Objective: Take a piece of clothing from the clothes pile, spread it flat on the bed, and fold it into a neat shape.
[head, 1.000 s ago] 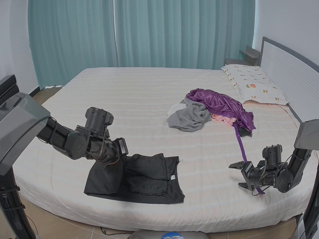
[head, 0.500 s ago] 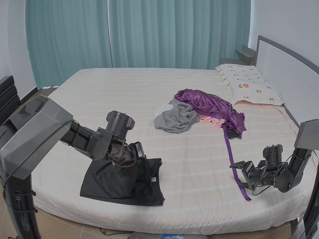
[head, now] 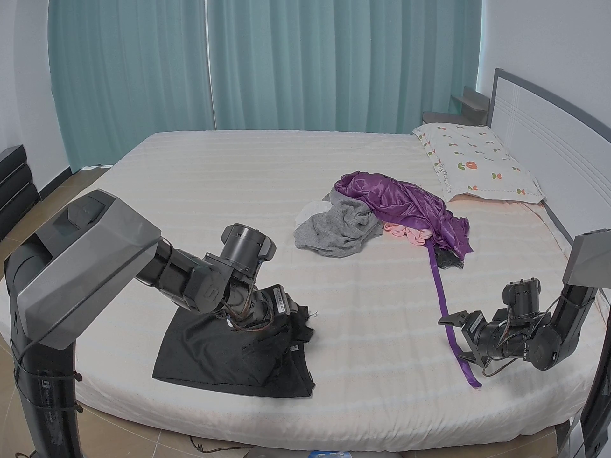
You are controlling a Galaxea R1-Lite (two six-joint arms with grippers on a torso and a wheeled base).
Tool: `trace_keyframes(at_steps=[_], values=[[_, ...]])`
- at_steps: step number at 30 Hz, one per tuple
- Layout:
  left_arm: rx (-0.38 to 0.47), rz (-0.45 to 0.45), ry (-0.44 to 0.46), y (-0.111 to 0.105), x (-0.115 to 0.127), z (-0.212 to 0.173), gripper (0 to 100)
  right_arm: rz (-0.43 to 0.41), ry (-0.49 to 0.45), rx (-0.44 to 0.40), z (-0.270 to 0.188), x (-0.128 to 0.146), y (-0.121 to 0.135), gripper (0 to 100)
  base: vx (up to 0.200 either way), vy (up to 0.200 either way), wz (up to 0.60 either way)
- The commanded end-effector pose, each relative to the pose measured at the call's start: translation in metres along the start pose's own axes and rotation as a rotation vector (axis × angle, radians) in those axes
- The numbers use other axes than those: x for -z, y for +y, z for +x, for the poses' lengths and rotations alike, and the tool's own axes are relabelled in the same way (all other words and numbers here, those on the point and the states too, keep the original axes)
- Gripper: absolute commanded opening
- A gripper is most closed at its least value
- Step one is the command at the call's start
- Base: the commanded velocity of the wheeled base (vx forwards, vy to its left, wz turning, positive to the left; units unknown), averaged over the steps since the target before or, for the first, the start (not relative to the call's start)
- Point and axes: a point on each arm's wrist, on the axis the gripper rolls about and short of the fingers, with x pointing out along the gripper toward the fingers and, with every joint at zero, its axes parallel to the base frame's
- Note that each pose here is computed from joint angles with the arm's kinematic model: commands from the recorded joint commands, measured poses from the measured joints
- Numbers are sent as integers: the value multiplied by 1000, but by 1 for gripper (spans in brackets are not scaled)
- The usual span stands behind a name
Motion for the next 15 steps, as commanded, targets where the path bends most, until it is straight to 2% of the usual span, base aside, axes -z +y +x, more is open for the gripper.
trace_keyframes(at_steps=[1,5,11,15], values=[[2,6,3,-2,2,-1,100,1,2,2,1,0,-1,100,0,0,0],[-4,-15,-11,4,-1,-12,100,1,2,2,1,0,-1,100,0,0,0],[-46,-150,3,38,-2,-29,100,1,1,1,0,0,0,100,0,0,0],[-8,-255,42,64,-4,-45,100,1,1,1,0,0,0,100,0,0,0]])
